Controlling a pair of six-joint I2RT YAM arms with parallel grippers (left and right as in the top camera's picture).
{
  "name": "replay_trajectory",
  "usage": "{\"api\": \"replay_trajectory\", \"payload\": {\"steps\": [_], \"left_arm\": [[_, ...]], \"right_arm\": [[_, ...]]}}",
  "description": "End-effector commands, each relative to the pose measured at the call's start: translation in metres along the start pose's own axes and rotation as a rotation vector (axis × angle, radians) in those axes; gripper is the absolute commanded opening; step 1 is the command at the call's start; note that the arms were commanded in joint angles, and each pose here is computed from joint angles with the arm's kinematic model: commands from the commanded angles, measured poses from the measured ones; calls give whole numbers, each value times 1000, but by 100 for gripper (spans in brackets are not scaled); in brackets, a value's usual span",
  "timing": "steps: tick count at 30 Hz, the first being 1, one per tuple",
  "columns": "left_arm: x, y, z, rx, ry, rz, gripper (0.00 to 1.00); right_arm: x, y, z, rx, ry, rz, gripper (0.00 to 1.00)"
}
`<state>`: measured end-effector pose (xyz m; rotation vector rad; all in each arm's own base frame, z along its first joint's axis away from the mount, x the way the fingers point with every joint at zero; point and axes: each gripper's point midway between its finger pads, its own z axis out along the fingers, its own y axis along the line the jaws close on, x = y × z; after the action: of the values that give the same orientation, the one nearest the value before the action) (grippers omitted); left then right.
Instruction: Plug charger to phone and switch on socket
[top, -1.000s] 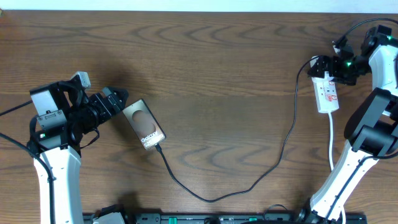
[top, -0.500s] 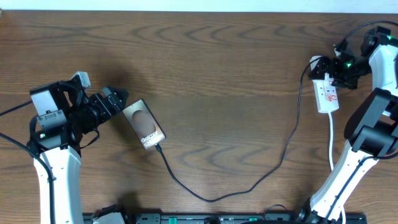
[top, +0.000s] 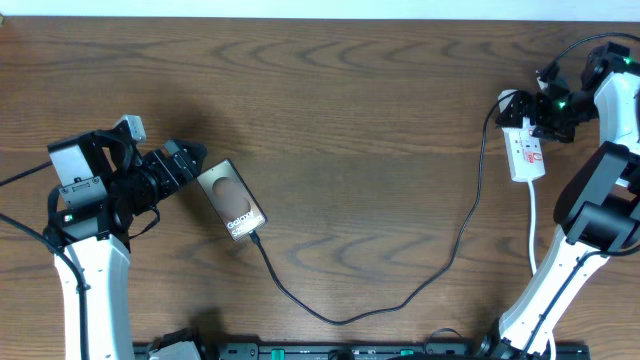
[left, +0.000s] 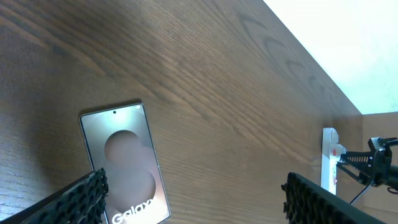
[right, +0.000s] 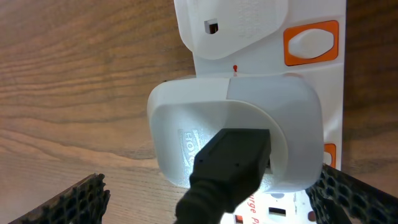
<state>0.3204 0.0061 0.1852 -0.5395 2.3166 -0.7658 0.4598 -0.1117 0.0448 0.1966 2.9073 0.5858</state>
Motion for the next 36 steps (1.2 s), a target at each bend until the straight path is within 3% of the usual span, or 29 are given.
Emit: {"api": "replay_trajectory", "payload": {"steps": [1,26,36], "left_arm": [[-2,-3,-3,10,-8,18,88],[-2,-3,-3,10,-8,18,88],[-2,-3,-3,10,-8,18,88]], "right_arm": [[4,25,14,-130,14,-13,99],[9,34,30,-210,6,5,99],[3,16,2,-196,-35,119,99]]}}
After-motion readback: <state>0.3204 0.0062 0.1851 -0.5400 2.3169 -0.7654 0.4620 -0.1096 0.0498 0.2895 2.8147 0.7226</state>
